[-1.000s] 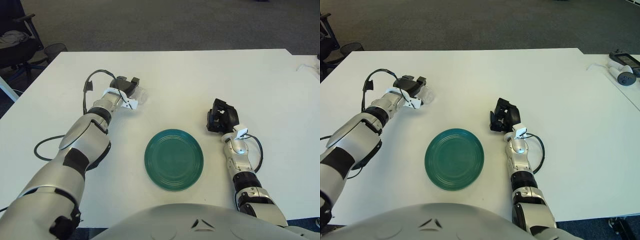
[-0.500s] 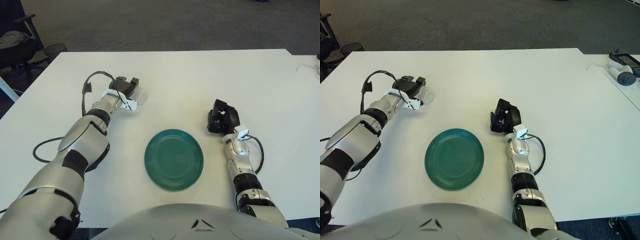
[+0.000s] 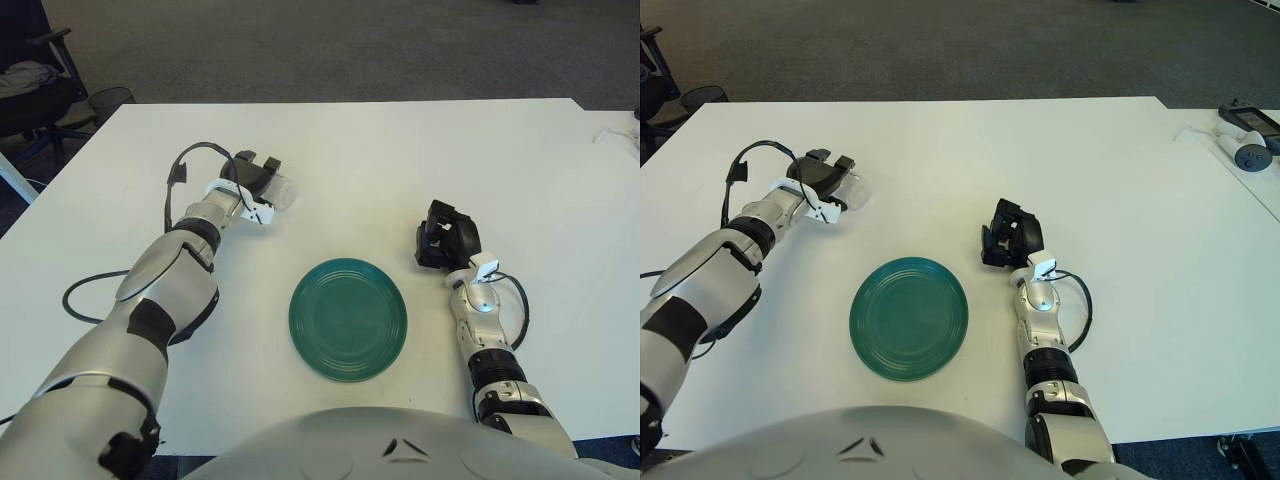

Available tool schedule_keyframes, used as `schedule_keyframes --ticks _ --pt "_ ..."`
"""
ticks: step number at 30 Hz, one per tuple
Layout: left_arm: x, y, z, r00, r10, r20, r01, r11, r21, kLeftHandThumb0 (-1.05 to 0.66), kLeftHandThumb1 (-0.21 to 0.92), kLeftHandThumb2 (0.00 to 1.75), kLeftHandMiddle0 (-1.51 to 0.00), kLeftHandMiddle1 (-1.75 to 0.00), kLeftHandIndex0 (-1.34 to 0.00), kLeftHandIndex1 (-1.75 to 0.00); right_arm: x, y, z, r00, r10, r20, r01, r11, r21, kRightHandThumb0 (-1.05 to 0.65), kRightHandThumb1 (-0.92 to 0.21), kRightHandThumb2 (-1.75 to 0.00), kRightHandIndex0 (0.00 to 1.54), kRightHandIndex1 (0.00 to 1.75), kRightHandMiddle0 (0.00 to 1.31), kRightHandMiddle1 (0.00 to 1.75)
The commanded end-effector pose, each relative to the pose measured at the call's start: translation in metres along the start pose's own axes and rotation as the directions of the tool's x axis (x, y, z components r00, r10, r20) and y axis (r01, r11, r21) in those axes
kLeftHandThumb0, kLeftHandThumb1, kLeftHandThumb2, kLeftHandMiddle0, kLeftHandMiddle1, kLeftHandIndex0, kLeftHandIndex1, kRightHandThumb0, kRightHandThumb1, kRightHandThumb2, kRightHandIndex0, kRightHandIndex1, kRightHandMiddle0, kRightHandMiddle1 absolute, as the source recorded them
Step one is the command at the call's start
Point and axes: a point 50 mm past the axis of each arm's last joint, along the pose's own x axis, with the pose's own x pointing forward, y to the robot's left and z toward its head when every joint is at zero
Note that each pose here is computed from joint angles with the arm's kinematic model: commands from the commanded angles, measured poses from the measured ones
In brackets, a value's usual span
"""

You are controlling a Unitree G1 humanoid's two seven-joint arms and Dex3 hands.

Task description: Put the bottle into the plate.

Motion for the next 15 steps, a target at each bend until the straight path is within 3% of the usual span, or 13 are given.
schedule_keyframes --ticks 1,7,11,15 --pt "-0.0084 -0.0336 0.0183 0.985 -0.164 0.048 0.164 0.986 0.007 -1.04 0.92 0.21 -0.09 0.0 0.0 -0.16 -0.0229 -0.0086 -0.0213 0.993 -0.024 -0.113 0.023 1.0 -0.007 -0.06 -0.24 -1.34 1.2 1.75 1.02 1.75" --pt "-0.0055 -0.0282 0.0184 0.982 -0.18 0.05 0.179 0.984 0.019 -1.03 0.92 0.27 -0.05 0.0 0.0 -0.1 -0.0235 -0.0078 -0.021 0.993 -0.024 -0.112 0.023 1.0 -0.006 -0.06 -0.24 -1.34 1.2 1.75 1.02 1.75" --pt "-0.0068 -0.0321 0.0187 0.978 -0.204 0.044 0.203 0.979 0.037 -1.01 0.92 0.3 -0.02 0.0 0.0 -0.07 -0.0237 -0.007 -0.0211 0.993 -0.023 -0.113 0.023 1.0 -0.006 -0.06 -0.24 -1.34 1.2 1.75 1.02 1.75" --pt "-0.0057 -0.0291 0.0188 0.978 -0.199 0.055 0.195 0.979 0.065 -1.0 0.92 0.27 -0.03 0.0 0.0 -0.12 -0.0235 -0.0062 -0.0211 0.993 -0.023 -0.113 0.022 1.0 -0.006 -0.06 -0.24 -1.34 1.2 1.75 1.02 1.75"
